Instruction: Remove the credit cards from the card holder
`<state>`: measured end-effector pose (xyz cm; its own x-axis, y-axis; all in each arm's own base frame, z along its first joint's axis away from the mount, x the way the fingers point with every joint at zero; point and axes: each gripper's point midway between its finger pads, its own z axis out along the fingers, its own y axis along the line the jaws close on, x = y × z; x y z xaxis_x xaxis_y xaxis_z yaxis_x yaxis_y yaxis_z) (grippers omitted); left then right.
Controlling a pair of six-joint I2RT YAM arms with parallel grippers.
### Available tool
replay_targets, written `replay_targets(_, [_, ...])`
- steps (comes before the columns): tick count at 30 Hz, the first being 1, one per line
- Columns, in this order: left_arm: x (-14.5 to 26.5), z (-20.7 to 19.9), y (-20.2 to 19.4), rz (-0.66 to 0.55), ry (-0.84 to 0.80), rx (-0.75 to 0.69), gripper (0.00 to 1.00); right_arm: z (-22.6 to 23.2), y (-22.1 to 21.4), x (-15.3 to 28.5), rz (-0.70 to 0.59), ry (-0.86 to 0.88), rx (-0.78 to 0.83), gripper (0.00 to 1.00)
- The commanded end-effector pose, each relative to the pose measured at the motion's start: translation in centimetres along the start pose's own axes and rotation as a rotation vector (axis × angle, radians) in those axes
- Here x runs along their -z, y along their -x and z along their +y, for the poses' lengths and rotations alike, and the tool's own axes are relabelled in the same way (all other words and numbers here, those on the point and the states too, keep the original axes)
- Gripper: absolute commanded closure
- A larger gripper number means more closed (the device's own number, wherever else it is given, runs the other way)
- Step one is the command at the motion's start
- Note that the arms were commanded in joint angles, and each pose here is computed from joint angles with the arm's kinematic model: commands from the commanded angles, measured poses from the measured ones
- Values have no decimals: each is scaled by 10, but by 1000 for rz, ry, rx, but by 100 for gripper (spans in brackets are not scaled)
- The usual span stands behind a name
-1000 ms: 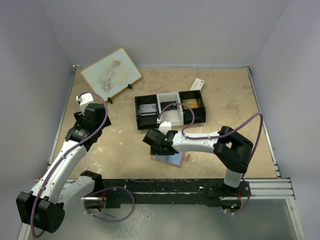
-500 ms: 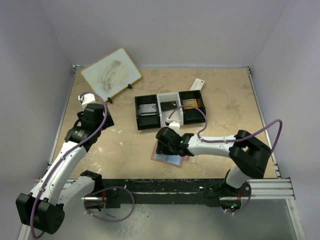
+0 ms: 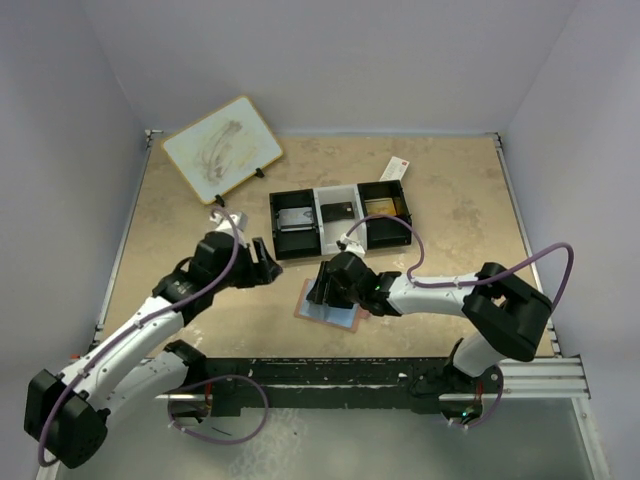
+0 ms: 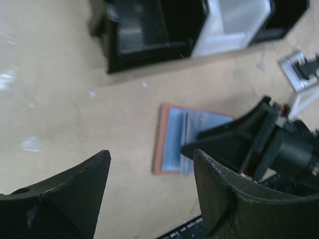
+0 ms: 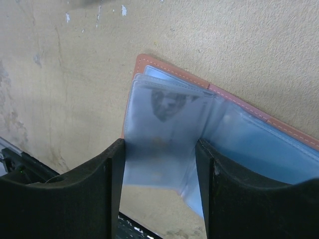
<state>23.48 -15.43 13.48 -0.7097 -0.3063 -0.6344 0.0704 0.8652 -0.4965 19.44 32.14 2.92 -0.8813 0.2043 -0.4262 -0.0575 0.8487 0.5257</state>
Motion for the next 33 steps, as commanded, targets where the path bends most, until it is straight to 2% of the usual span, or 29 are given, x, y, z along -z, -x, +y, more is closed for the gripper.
replay_targets(1, [-7, -46, -24, 35, -161, 15, 36, -26, -29, -7, 97, -58, -7, 47])
replay_targets(8, [-15, -47, -46, 61, -155, 22, 36, -29, -29, -7, 99, -75, -9, 42])
replay_targets(16, [-26, -49, -71, 155, -160, -12, 39, -28, -29, -8, 104, -77, -5, 38])
replay_targets(22, [-27, -44, -66, 98, -108, 4, 43, -35, -19, -11, 76, -156, 24, 34])
replay_targets(25, [-24, -39, -58, 60, -75, 12, 45, -35, -16, -15, 65, -174, 51, 48])
replay_targets(33, [-17, -29, -50, 14, -25, 30, 49, -36, -14, -15, 66, -239, 76, 28])
